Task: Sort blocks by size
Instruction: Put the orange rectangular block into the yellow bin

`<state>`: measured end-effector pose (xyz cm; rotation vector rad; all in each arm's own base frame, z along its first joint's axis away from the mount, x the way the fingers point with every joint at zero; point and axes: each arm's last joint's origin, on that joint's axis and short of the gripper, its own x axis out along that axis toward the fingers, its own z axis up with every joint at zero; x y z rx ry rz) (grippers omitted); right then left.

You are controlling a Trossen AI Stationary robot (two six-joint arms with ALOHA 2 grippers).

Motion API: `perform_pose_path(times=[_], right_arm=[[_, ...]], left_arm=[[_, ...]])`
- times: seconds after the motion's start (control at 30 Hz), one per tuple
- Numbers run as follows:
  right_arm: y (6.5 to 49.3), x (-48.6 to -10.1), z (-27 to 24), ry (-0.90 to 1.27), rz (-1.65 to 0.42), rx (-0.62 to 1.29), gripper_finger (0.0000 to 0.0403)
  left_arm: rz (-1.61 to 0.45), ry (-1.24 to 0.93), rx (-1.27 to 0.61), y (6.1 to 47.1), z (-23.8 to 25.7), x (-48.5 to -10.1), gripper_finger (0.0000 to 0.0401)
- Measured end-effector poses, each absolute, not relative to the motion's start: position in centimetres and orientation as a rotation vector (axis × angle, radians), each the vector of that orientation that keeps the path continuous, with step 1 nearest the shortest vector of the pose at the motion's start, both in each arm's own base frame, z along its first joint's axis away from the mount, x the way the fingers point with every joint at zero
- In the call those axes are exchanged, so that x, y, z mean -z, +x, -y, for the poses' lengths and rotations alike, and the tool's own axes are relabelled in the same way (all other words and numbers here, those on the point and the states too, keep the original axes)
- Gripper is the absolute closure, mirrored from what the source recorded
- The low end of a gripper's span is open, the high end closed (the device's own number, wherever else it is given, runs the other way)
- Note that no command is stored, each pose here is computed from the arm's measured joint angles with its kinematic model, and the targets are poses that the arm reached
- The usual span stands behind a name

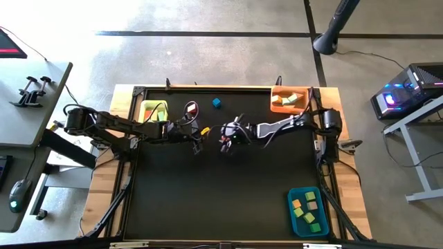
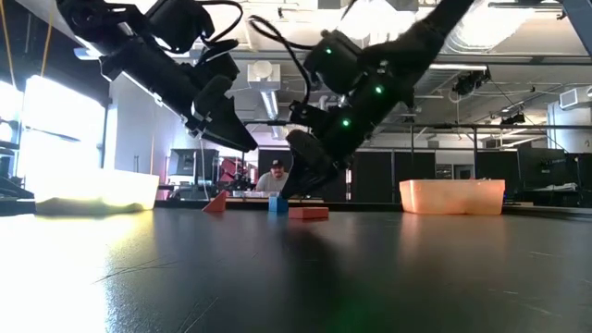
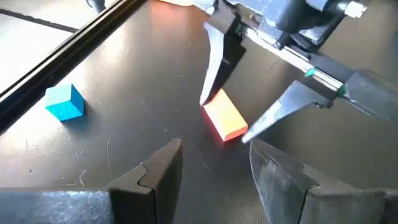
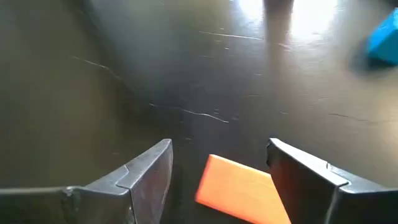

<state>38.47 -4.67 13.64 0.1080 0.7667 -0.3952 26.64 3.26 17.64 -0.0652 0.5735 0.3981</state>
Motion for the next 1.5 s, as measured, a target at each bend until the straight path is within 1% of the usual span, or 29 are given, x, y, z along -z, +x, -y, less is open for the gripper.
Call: perform_pose_path(times=[0.1, 0.27, 0.43, 0.57, 0.63, 0.73, 0.87, 0.93, 1.0, 1.1, 1.2, 1.33, 1.43, 1.5], right_arm=[[38.5, -14.0, 4.6, 0.045, -0.834, 0.415, 0.0149], [37.8, -13.6, 4.6, 0.025, -0.942, 0.41, 0.0149], [36.8, -14.9, 3.4, -0.035, -0.994, 0.361, 0.0149], [36.2, -17.3, 2.8, -0.045, -0.94, 0.357, 0.0149], [35.5, -17.4, 2.8, -0.024, -0.935, 0.392, 0.0149], [35.0, -16.3, 2.6, 0.076, -0.865, 0.462, 0.0149], [35.1, -14.9, 1.3, 0.271, -0.625, 0.512, 0.0149], [35.2, -13.8, 0.5, 0.287, -0.541, 0.565, 0.0149], [35.3, -12.8, 0.0, 0.267, -0.513, 0.634, 0.0149], [35.5, -11.4, -0.3, 0.208, -0.562, 0.696, 0.0149], [35.3, -11.2, -0.2, 0.178, -0.626, 0.71, 0.0149], [33.8, -12.6, -0.3, 0.112, -0.777, 0.729, 0.0149], [32.5, -14.4, -0.9, 0.061, -0.83, 0.722, 0.0149], [32.0, -15.2, -1.4, 0.058, -0.819, 0.705, 0.0149]], left_arm=[[-0.574, -0.065, -0.397, 26.6, -3.2, -17.6, 0.023], [-0.575, -0.072, -0.389, 26.7, -2.9, -17.6, 0.023], [-0.575, -0.074, -0.364, 26.7, -2.3, -17.6, 0.023], [-0.573, -0.073, -0.355, 26.7, -2.1, -17.6, 0.023], [-0.573, -0.074, -0.353, 26.8, -2.0, -17.6, 0.023], [-0.57, -0.081, -0.353, 26.8, -2.0, -17.6, 0.023], [-0.567, -0.082, -0.35, 26.8, -1.9, -17.7, 0.023], [-0.561, -0.091, -0.353, 26.8, -1.9, -17.7, 0.023], [-0.557, -0.098, -0.354, 26.8, -1.9, -17.7, 0.023], [-0.548, -0.099, -0.354, 26.9, -1.9, -17.8, 0.023], [-0.532, -0.101, -0.354, 26.9, -1.9, -17.9, 0.023], [-0.529, -0.101, -0.354, 27.0, -1.9, -17.9, 0.023], [-0.531, -0.101, -0.355, 27.0, -1.9, -17.9, 0.023], [-0.533, -0.1, -0.355, 26.9, -1.9, -17.9, 0.023]])
